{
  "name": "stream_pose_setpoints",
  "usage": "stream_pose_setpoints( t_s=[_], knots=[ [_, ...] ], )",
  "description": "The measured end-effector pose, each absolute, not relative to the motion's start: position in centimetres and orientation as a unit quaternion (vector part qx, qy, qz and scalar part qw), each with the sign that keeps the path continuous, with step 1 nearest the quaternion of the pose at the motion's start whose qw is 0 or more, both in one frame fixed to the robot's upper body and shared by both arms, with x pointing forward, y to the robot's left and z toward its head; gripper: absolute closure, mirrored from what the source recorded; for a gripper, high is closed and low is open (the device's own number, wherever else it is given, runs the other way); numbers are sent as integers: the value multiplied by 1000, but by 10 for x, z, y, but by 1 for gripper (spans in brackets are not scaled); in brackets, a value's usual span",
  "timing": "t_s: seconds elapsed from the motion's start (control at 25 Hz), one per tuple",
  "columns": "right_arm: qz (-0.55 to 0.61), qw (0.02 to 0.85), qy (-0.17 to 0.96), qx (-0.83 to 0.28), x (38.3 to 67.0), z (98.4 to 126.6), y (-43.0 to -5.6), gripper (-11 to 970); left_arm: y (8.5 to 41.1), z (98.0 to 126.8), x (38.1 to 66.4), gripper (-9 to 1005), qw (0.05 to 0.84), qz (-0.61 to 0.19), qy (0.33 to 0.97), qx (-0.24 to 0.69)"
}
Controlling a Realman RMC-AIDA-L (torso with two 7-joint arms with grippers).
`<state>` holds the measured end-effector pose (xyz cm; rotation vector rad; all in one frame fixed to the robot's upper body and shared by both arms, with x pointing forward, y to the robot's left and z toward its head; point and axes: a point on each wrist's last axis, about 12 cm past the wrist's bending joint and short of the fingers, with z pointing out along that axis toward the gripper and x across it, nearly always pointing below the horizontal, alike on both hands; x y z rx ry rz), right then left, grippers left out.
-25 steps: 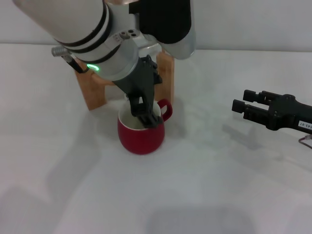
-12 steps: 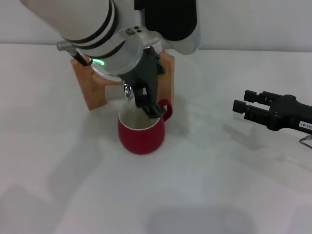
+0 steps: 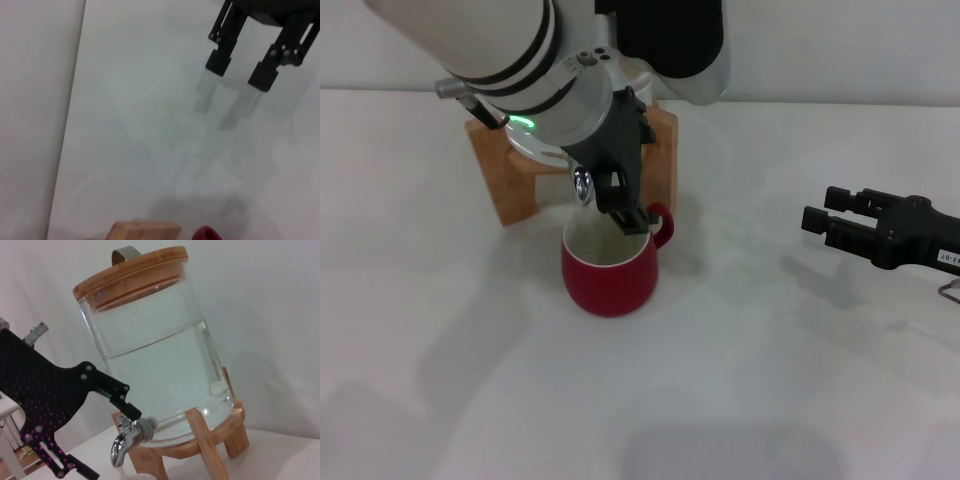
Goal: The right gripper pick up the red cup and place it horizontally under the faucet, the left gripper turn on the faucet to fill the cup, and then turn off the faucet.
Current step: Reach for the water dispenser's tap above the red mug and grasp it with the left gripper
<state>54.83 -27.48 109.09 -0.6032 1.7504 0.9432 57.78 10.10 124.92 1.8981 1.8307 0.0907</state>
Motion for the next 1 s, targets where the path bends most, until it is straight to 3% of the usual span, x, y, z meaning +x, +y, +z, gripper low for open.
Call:
stream_pose_setpoints(
  t_s=[1.0],
  knots=[
    [392,507,727,-247,549,1091,-276,401,102,1249,574,108,236,42,675,698]
  ],
)
